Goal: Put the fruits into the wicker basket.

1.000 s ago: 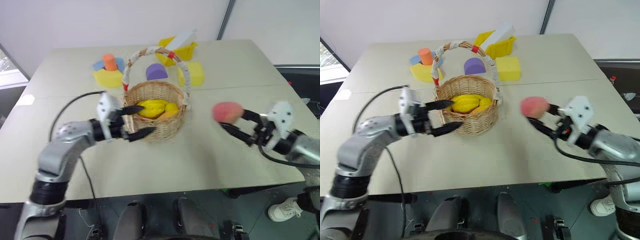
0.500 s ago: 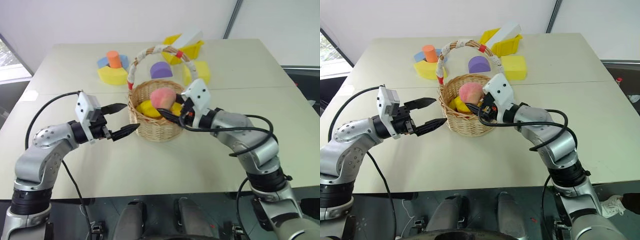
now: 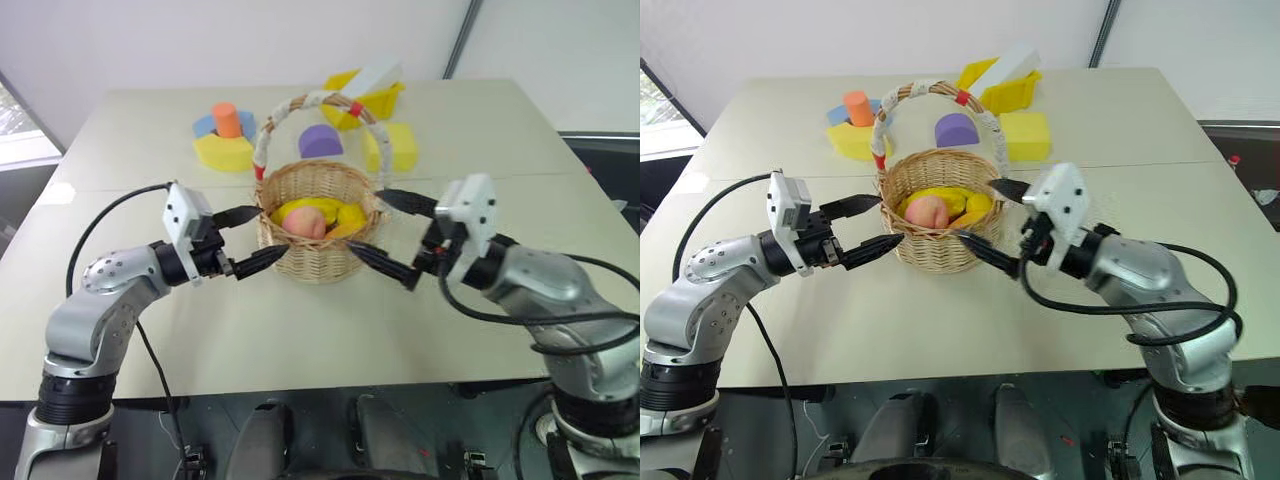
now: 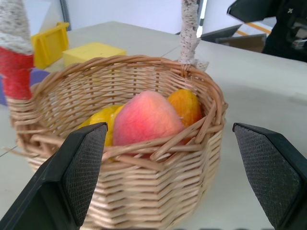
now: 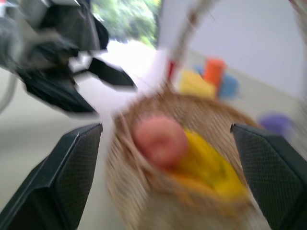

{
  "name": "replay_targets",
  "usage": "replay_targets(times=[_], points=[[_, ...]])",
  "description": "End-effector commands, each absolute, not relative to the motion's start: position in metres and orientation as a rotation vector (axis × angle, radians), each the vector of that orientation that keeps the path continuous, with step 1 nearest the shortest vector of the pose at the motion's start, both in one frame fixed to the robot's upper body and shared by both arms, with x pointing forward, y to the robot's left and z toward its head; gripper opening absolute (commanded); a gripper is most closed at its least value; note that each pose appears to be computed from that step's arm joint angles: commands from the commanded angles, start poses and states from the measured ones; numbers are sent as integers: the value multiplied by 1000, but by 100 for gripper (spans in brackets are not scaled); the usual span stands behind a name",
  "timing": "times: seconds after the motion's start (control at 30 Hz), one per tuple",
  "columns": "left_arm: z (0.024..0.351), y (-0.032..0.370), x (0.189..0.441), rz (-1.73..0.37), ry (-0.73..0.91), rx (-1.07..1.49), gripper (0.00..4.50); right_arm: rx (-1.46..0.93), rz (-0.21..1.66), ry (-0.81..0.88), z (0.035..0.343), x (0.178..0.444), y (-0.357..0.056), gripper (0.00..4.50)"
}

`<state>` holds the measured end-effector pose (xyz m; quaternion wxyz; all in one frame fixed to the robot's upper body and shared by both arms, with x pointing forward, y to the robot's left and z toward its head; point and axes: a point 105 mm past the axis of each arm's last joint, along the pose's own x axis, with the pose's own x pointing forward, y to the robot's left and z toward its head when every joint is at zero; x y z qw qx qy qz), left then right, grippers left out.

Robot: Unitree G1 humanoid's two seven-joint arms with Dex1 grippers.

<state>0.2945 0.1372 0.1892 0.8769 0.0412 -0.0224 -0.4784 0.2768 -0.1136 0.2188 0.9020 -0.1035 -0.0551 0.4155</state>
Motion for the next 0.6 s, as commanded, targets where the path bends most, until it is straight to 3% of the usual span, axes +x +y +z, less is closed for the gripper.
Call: replay_targets(times=[0.03,0.23,0.27,0.37,0.53,0.57,0.6], points=[[200,130,295,-1022,-101,100,450,-147,730,-152,220,299,-124,446],[202,125,296,-1032,-114,97,450,-22,615,-168,211,340,-113,446],[202,125,296,-1032,-115,97,450,-13,619,-169,210,343,-110,423],[202,124,294,-1030,-118,99,450,28,631,-170,209,345,-108,318],[201,124,292,-1023,-116,95,450,41,641,-193,215,343,-108,49],[200,124,292,-1024,-116,93,450,40,640,-198,216,342,-108,14],[200,123,292,-1026,-117,91,450,39,638,-203,218,342,-109,15]])
